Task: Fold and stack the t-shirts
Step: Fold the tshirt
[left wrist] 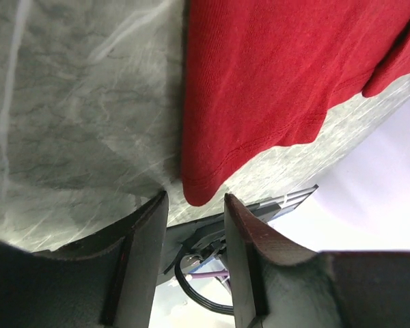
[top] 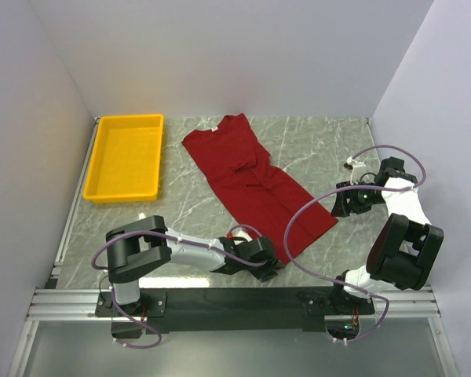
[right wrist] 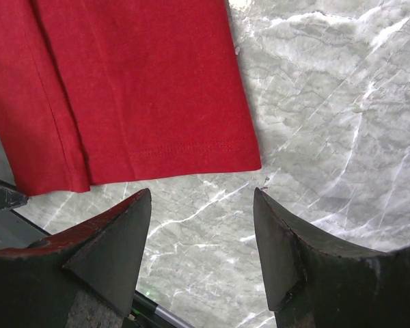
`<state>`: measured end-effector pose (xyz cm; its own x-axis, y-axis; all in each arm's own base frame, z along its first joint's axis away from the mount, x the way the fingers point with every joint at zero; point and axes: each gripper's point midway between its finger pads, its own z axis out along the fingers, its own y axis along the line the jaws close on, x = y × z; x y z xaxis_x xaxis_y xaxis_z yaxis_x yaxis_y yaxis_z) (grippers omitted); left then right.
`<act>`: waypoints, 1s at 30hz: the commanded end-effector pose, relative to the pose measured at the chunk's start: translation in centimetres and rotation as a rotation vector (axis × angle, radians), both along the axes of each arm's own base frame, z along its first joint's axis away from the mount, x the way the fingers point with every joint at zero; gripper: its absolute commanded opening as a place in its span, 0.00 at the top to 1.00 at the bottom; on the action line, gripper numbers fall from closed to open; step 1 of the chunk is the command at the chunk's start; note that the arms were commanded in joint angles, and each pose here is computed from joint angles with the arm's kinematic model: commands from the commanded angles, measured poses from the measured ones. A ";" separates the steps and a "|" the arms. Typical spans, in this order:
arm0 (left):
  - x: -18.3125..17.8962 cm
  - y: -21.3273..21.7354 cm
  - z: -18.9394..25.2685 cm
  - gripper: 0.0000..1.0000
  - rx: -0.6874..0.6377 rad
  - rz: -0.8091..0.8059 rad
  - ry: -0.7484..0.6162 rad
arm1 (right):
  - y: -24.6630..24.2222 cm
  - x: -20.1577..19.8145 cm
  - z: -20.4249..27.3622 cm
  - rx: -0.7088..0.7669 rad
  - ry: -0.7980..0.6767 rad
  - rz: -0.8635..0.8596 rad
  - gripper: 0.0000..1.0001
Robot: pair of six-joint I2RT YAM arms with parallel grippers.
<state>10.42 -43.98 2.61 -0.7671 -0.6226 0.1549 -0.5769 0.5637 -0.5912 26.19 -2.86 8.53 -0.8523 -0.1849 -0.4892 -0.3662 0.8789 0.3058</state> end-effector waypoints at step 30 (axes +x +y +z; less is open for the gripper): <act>-7.6 2.5 -5.8 0.99 0.213 -0.141 0.059 | 0.1 -2.0 -0.8 -0.009 0.022 0.025 0.32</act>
<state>5.36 -45.83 2.12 -0.8413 -0.5259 0.1252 -0.4899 0.6438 -0.5878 24.99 -2.61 7.79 -0.8633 -0.1950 -0.4655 -0.3709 0.8706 0.3232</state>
